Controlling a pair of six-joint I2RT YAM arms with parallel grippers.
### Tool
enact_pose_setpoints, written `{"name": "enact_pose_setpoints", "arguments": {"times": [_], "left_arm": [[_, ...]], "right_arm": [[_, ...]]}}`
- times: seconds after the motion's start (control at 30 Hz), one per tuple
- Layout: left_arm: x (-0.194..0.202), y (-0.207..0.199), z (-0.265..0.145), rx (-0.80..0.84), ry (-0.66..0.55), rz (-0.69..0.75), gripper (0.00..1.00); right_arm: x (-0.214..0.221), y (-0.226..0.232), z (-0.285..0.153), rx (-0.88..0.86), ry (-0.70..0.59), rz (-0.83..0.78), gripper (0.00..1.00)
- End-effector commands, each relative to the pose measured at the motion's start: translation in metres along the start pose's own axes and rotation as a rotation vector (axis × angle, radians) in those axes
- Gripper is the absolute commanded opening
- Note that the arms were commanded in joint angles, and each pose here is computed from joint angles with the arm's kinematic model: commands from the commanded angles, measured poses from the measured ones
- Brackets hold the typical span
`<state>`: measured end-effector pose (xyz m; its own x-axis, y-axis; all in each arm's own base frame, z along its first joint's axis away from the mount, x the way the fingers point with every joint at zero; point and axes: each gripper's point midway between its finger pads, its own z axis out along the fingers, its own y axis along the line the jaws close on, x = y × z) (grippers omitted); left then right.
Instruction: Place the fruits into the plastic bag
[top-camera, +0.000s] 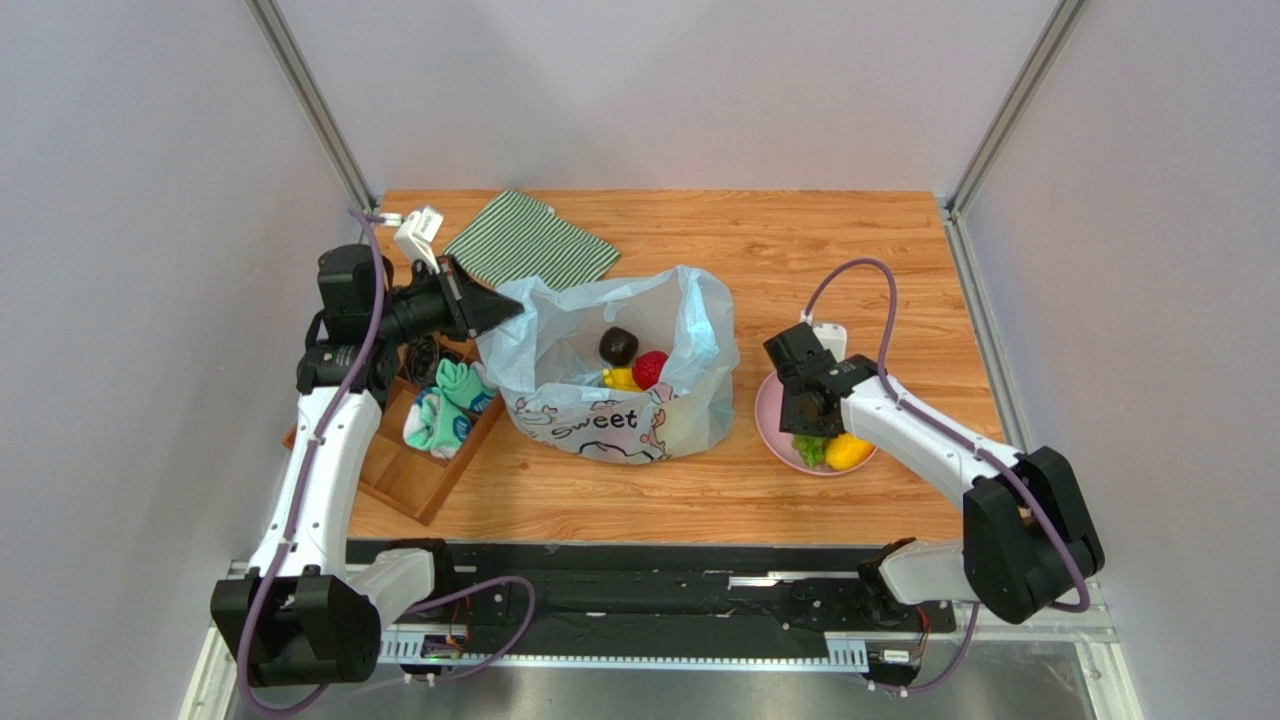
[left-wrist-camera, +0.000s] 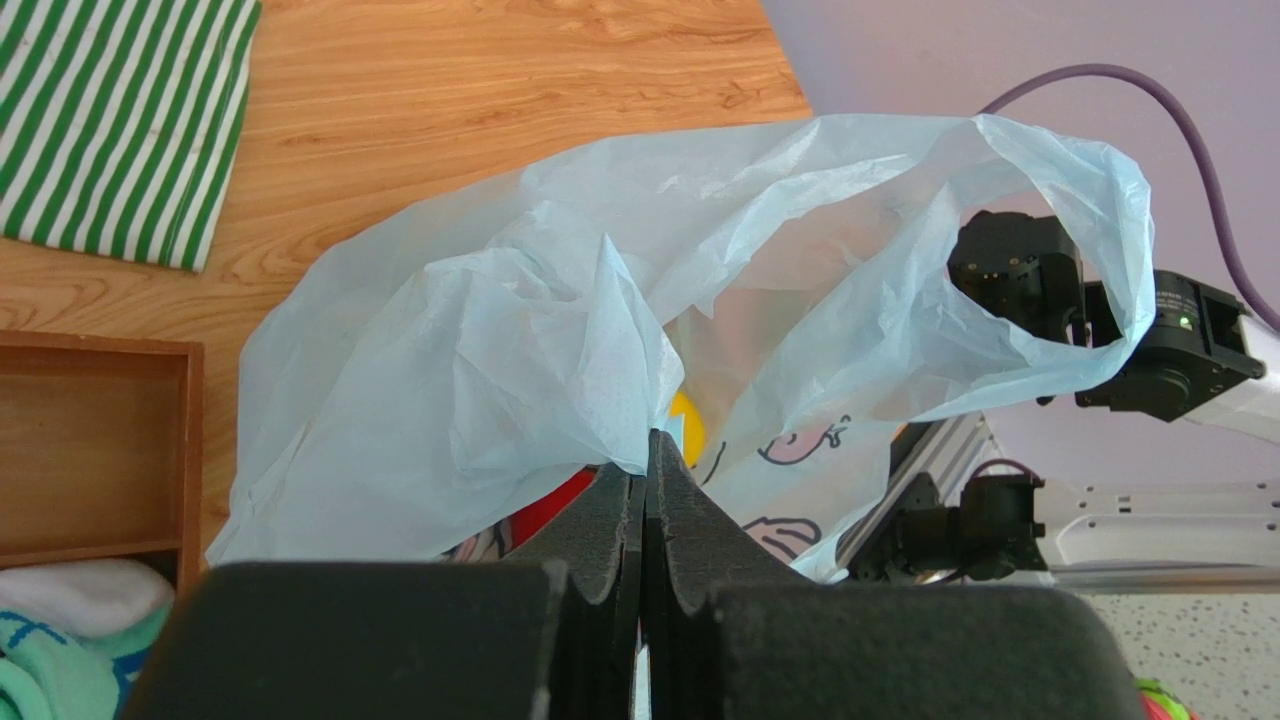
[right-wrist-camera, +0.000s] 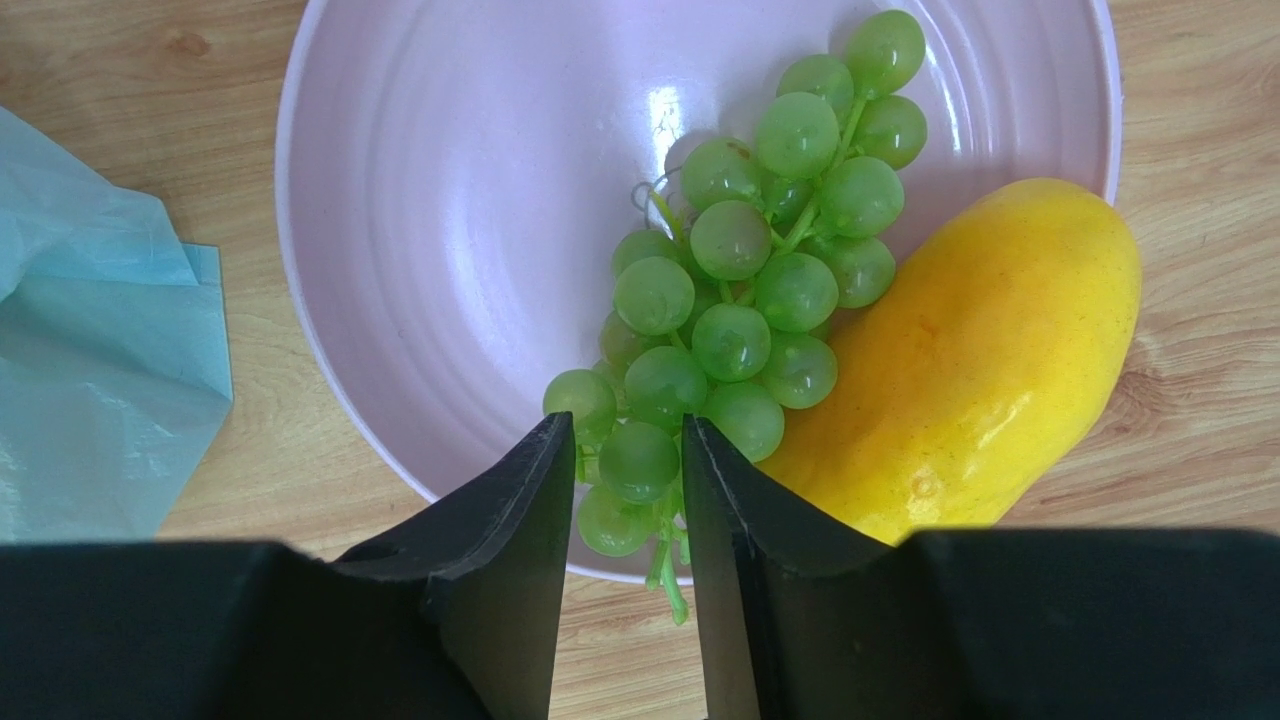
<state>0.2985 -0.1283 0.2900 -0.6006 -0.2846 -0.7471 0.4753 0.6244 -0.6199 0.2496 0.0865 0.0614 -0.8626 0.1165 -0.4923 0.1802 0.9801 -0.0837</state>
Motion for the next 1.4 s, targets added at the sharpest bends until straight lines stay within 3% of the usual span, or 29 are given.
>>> {"name": "enact_pose_setpoints", "arguments": {"times": [0.0,0.33,0.67,0.97,1.23,1.37], "left_arm": [[-0.009,-0.007,-0.001,0.029,-0.019,0.025,0.00],[-0.009,-0.007,-0.002,0.027,-0.021,0.026,0.00],[-0.008,-0.006,-0.001,0.028,-0.017,0.023,0.00],[-0.009,-0.007,-0.001,0.027,-0.018,0.026,0.00],[-0.008,-0.008,-0.001,0.039,-0.018,0.023,0.00],[-0.008,-0.011,0.000,0.056,-0.016,0.024,0.00]], "right_arm": [[-0.002,-0.003,0.002,0.030,-0.013,0.010,0.36],[-0.009,0.001,-0.006,0.004,-0.032,0.021,0.09],[-0.049,0.006,-0.052,-0.079,-0.150,0.048,0.00],[-0.108,-0.003,-0.145,-0.227,-0.410,0.123,0.00],[-0.153,0.013,-0.278,-0.679,-0.822,0.135,0.00],[-0.166,0.026,-0.336,-0.857,-0.934,0.077,0.00]]}}
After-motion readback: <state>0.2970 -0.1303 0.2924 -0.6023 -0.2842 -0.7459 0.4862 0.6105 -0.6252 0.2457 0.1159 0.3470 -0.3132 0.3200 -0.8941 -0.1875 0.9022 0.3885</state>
